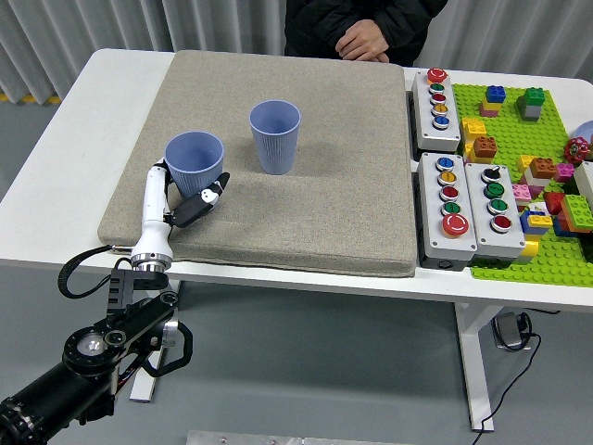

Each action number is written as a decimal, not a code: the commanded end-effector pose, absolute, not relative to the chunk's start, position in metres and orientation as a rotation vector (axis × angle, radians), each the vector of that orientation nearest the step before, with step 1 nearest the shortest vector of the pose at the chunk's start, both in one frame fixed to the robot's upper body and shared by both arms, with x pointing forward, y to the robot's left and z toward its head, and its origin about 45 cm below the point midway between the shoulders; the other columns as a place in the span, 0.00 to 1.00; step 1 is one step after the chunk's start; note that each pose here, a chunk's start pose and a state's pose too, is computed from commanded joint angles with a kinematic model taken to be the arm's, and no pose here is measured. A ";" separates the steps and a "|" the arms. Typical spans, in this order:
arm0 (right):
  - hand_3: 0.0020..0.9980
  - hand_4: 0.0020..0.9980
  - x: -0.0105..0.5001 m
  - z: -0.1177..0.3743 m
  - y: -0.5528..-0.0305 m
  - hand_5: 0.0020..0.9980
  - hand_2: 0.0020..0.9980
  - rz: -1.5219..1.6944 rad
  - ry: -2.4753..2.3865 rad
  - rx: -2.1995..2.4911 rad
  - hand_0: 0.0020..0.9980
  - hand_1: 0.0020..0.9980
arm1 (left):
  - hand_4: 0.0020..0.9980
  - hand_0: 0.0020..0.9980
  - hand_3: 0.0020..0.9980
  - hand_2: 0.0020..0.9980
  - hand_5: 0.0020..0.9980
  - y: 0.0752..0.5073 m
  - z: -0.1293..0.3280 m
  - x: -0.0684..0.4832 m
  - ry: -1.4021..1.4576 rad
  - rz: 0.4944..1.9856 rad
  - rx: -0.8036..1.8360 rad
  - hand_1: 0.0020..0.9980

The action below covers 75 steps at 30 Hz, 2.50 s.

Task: Pick cup pour cup place

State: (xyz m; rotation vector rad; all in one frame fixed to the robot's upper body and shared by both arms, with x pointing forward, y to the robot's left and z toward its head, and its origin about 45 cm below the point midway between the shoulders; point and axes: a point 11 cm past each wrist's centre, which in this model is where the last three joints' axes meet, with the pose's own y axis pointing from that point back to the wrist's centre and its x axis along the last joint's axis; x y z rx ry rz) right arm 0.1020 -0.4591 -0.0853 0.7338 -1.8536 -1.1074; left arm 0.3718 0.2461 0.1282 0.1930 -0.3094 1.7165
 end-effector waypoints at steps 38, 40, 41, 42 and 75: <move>0.59 0.00 0.100 -0.086 -0.459 0.26 0.59 -1.105 -1.847 0.733 0.70 0.63 | 0.90 0.70 0.79 0.85 0.48 0.253 0.119 0.368 -0.289 1.706 0.208 0.73; 0.59 0.00 0.100 -0.086 -0.459 0.26 0.59 -1.105 -1.847 0.733 0.70 0.63 | 0.90 0.70 0.79 0.85 0.48 0.253 0.119 0.367 -0.289 1.704 0.209 0.73; 0.59 0.00 0.100 -0.086 -0.459 0.26 0.59 -1.104 -1.847 0.733 0.70 0.63 | 0.90 0.70 0.79 0.85 0.48 0.252 0.119 0.367 -0.290 1.704 0.210 0.73; 0.59 0.00 0.100 -0.086 -0.459 0.26 0.59 -1.104 -1.847 0.733 0.70 0.63 | 0.90 0.70 0.79 0.85 0.48 0.252 0.119 0.367 -0.291 1.704 0.210 0.73; 0.59 0.00 0.101 -0.085 -0.460 0.25 0.59 -1.098 -1.842 0.735 0.70 0.63 | 0.94 0.72 0.80 0.90 0.52 0.251 0.112 0.347 -0.300 1.655 0.236 0.76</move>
